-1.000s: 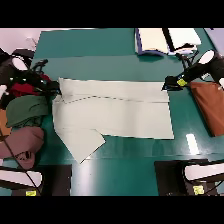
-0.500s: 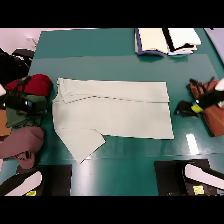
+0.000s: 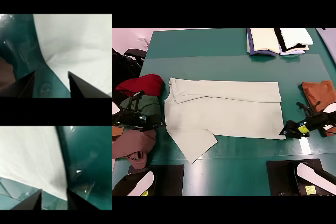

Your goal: Fold the shirts.

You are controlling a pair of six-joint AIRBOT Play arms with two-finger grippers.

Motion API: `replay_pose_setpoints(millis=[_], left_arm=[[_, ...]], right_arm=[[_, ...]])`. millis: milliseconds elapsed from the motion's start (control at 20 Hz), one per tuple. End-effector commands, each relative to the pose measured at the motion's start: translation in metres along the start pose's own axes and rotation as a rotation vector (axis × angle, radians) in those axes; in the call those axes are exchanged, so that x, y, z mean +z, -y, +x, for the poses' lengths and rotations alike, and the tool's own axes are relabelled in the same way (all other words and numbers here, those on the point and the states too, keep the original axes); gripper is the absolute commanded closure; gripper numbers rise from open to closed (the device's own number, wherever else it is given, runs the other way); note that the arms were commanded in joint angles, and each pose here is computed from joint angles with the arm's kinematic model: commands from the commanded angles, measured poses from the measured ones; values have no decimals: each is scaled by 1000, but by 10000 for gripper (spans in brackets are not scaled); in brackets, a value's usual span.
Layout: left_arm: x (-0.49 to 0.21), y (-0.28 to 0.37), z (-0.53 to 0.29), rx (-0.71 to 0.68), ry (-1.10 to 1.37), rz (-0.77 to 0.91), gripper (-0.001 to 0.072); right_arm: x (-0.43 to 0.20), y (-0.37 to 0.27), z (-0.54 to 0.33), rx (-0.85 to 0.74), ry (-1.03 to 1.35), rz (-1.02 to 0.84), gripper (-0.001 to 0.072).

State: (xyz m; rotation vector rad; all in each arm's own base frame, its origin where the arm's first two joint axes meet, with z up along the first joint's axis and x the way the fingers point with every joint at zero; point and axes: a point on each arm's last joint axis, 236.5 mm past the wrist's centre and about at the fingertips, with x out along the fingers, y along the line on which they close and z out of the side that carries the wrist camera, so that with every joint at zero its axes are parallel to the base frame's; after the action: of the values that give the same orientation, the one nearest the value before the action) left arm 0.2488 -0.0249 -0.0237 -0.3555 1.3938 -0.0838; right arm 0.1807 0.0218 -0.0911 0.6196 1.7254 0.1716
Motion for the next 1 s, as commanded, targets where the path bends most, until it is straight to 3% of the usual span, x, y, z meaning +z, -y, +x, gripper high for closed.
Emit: replay_pose_setpoints(millis=[0,50,100,500,650,950], left_arm=[[-8,0,0,-4,-27,4,232],[-13,0,0,-1,-47,6,232],[-18,-1,0,2,-69,7,232],[-76,0,40,-53,-160,-91,192],[-74,17,55,-141,-119,-157,192],[-84,42,77,-152,-105,-112,195]], right_arm=[[0,-12,19,-31,-19,-91,499],[3,-17,16,-48,-11,-129,672],[8,-24,10,-61,15,-164,695],[30,-50,-43,-81,226,-259,695],[30,-50,-41,-78,219,-257,695],[29,-47,-31,-66,169,-235,695]])
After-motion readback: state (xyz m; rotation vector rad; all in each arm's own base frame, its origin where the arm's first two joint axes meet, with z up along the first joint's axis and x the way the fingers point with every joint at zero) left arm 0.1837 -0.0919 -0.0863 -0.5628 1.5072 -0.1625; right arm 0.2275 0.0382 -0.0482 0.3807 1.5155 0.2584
